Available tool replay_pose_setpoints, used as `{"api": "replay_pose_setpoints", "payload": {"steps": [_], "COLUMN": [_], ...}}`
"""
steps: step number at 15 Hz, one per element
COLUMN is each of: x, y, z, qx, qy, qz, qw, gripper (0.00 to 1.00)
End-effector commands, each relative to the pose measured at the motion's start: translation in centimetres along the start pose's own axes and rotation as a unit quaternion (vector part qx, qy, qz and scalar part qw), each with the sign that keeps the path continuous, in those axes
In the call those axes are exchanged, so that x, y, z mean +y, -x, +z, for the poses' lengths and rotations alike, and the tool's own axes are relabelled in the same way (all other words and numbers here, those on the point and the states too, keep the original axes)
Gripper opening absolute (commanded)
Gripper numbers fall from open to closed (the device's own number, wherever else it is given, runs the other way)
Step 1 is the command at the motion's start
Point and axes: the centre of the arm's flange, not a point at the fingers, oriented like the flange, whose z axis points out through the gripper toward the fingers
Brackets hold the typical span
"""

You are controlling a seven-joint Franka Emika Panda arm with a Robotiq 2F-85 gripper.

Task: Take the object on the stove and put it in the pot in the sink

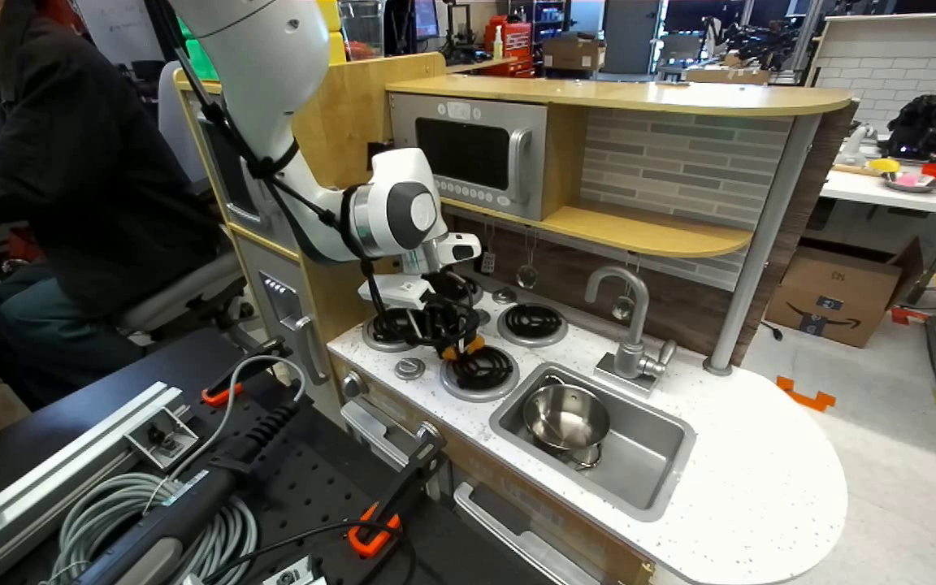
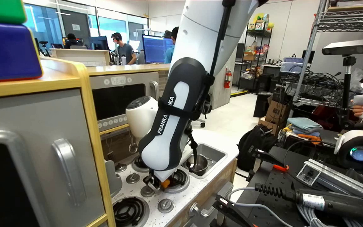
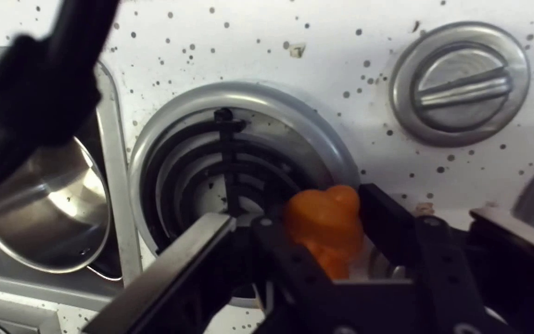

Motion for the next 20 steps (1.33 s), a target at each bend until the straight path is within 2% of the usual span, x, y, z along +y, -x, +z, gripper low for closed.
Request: {"api": "replay_pose_setpoints", "payload": {"steps": [1,3,4,5,6,8,12,15,20], "x": [1.1,1.7,2.4,3.0,3.7,4.6,6.8,8.4,9.0], "y": [-1.0,-0.5,-0.3,0.3,0.8,1.8,2.6,2.1,1.2], "z": [0.5,-0.2,-0.4,-1.0,-1.3,-1.5,-0.8,-0.3,-1.0], "qx": [-0.013,-0.013,-0.014,-0.014,-0.010,-0.007,0.004,0.006,0.005], "qy": [-0.002,-0.005,-0.004,-0.005,-0.003,0.002,0.014,0.006,-0.016], "qz": [0.020,0.023,0.027,0.031,0.038,0.049,0.111,0.164,0.245], "qw": [0.9997,0.9996,0.9995,0.9994,0.9992,0.9988,0.9937,0.9864,0.9694], "gripper": [0.21,0.12,0.04,0.02,0.05,0.00,0.02,0.02,0.02]}}
